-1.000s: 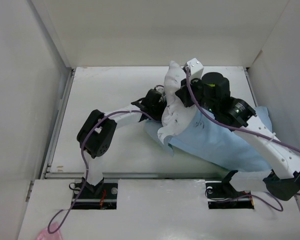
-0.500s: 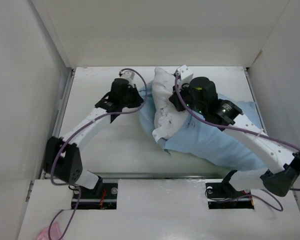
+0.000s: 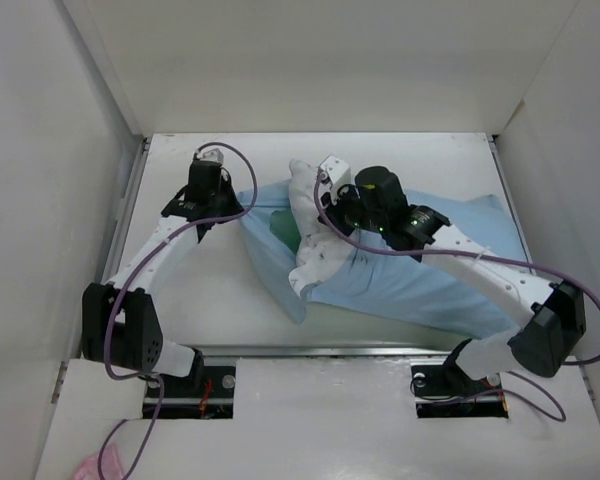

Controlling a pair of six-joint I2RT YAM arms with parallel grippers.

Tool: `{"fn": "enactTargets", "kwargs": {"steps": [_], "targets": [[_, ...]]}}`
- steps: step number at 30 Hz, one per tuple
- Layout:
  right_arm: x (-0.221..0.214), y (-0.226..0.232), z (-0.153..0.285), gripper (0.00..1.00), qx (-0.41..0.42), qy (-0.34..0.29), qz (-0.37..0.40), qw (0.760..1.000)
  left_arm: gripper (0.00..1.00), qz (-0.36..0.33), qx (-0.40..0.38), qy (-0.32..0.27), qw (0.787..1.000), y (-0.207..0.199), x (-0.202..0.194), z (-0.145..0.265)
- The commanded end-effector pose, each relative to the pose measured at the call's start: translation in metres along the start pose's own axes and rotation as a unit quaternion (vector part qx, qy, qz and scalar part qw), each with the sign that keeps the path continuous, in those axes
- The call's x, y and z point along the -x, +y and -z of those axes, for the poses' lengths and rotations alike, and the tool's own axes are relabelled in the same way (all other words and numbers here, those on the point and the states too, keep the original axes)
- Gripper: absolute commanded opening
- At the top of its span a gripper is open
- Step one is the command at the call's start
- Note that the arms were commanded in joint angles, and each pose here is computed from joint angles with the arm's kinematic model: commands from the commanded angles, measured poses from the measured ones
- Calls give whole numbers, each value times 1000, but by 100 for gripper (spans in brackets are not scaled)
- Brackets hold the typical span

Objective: Put the pillow into the pillowcase

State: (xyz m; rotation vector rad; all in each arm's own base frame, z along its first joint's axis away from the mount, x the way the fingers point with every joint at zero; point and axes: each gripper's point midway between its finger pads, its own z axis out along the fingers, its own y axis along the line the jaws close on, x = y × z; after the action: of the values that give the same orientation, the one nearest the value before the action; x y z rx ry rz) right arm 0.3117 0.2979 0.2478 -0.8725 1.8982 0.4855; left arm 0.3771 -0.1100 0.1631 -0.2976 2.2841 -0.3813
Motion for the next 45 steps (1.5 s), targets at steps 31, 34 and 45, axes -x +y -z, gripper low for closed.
{"fn": "enactTargets", "kwargs": {"steps": [31,34,45], "targets": [[-192,18,-125,0,178,233,-50,955,0,-9,-114,-297,948,-69,180,159],[-197,3,-142,0,112,233,-119,959,0,-13,-125,-297,946,-73,179,164],[-150,-11,-148,27,80,177,-129,972,1,-34,-160,-243,956,-83,156,146]]}}
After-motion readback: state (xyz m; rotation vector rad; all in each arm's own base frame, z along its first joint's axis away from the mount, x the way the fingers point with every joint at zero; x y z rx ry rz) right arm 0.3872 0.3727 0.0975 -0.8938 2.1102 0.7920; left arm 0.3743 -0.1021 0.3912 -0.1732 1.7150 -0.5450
